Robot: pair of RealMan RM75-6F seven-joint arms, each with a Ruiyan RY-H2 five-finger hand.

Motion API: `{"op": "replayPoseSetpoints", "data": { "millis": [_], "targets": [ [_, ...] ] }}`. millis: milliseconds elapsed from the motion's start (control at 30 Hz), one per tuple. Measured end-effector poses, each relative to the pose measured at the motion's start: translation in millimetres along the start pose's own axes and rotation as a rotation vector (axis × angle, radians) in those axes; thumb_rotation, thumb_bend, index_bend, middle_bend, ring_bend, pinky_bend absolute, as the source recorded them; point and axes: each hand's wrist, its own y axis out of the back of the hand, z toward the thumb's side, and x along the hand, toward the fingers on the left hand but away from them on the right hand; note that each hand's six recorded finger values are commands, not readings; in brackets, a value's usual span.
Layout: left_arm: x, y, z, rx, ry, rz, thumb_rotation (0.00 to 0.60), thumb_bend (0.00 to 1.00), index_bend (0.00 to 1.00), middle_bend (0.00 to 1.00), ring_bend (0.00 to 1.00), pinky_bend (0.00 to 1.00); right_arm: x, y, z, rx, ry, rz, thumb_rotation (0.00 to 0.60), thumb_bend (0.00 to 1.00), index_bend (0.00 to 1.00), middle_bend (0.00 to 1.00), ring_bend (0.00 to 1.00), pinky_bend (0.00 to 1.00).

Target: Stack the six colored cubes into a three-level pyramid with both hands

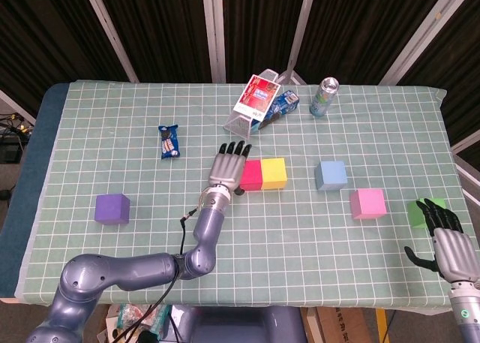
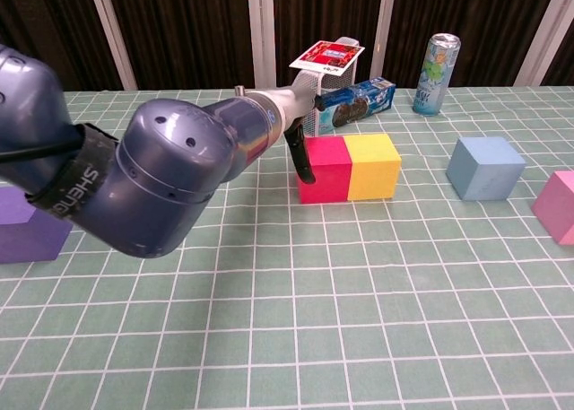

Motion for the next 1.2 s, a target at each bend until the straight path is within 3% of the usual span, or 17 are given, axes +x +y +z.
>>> {"op": "replayPoseSetpoints", "data": {
  "millis": [367, 800, 1200],
  "targets": [
    [-13, 11, -29, 0.030, 0.012, 0.024, 0.600, 0.13, 0.00, 0.00, 0.00, 0.02, 1, -1, 2, 0.000, 0.004, 0.002, 0.600, 0.32, 0.00, 0.00, 0.00, 0.00],
    [-4, 16, -43, 0.075, 0.054, 0.064, 0.600, 0.20, 0.00, 0.00, 0.00, 0.02, 0, -2, 1, -0.009, -0.003, 0.006, 0.600, 0.32, 0.00, 0.00, 0.00, 0.00],
    [12, 10, -33, 0.090, 0.035, 0.102, 0.600, 0.26, 0.00, 0.00, 0.00, 0.02, -1, -3, 0, -0.021, -0.013, 0.015, 0.600, 0.32, 0.00, 0.00, 0.00, 0.00]
  ]
}}
